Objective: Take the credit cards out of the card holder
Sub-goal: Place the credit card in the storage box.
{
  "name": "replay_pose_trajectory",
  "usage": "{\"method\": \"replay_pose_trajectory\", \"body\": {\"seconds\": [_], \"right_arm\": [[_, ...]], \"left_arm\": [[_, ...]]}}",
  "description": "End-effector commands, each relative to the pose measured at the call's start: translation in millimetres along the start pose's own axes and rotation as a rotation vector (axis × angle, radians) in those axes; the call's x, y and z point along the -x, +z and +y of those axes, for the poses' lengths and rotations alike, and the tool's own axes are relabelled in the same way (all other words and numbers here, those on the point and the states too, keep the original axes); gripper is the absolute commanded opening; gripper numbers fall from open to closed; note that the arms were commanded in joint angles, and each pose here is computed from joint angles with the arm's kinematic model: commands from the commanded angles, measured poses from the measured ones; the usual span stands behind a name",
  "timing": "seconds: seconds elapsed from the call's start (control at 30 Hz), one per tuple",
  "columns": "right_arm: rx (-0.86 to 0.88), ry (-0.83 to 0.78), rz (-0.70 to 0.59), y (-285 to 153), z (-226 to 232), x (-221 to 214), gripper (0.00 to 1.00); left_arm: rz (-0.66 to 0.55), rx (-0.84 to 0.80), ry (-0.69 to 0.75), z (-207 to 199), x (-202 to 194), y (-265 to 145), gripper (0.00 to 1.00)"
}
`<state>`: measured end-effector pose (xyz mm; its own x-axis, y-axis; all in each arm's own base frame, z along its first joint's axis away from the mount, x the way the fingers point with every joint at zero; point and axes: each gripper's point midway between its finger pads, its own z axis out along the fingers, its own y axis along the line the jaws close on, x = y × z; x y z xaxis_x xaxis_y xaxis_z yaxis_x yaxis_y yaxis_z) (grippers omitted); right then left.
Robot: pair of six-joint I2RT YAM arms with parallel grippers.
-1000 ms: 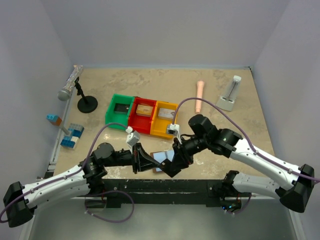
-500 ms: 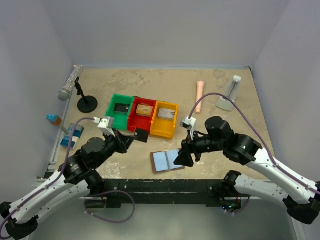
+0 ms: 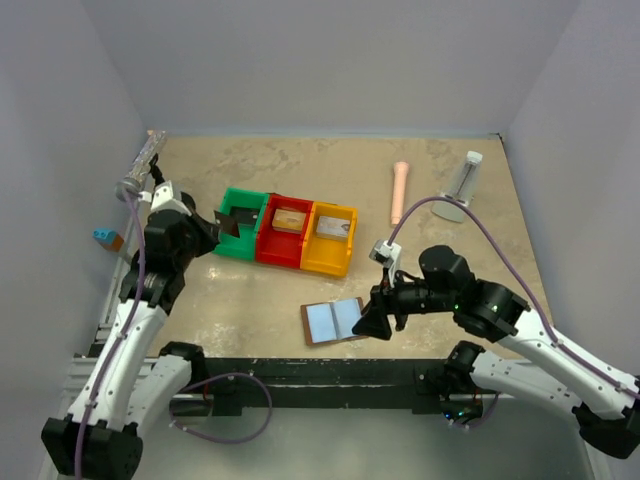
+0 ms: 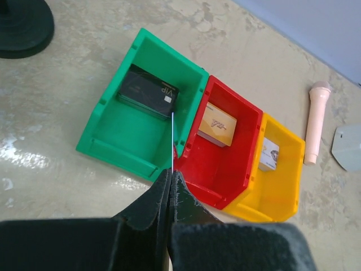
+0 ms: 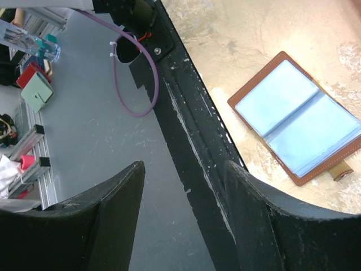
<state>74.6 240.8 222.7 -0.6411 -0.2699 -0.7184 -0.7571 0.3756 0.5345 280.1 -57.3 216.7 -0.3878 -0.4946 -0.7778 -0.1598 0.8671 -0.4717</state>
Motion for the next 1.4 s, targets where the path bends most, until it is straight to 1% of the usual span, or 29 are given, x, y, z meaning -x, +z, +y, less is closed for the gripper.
{"method": "replay_pose_trajectory", "body": {"seconds": [0.0, 0.07, 0.23, 0.4, 0.6, 0.67, 0.93, 1.1, 1.17, 1.37], "right_arm": [[0.038, -0.009, -0.040, 4, 6, 9, 0.62], [0.044, -0.013, -0.030, 6, 5, 8, 0.62], [0.051, -0.016, -0.007, 12, 3, 4, 0.62], [0.067, -0.020, 0.002, 12, 5, 4, 0.61], [0.081, -0.018, 0.009, 11, 8, 2, 0.62], [0.087, -0.015, 0.012, 12, 9, 2, 0.62], [0.091, -0.001, 0.023, 15, 7, -1, 0.61], [0.091, 0.007, 0.027, 19, 5, -3, 0.61], [0.091, 0.012, 0.031, 20, 4, -4, 0.61], [0.092, 0.029, 0.038, 24, 2, -7, 0.61]], "left_arm": [[0.021, -0.256, 0.016, -42, 17, 16, 0.00], [0.004, -0.300, 0.044, -49, 22, 22, 0.00], [0.027, -0.331, 0.076, -46, 27, 43, 0.00], [0.035, -0.244, 0.152, -25, 29, 63, 0.00], [0.035, -0.213, 0.196, -13, 28, 79, 0.00], [0.056, -0.202, 0.215, -9, 24, 87, 0.00], [0.137, -0.148, 0.212, 8, 4, 114, 0.00], [0.137, -0.157, 0.200, 8, 2, 127, 0.00], [0.106, -0.180, 0.206, 3, 8, 132, 0.00], [0.135, -0.165, 0.205, 9, 0, 147, 0.00]]}}
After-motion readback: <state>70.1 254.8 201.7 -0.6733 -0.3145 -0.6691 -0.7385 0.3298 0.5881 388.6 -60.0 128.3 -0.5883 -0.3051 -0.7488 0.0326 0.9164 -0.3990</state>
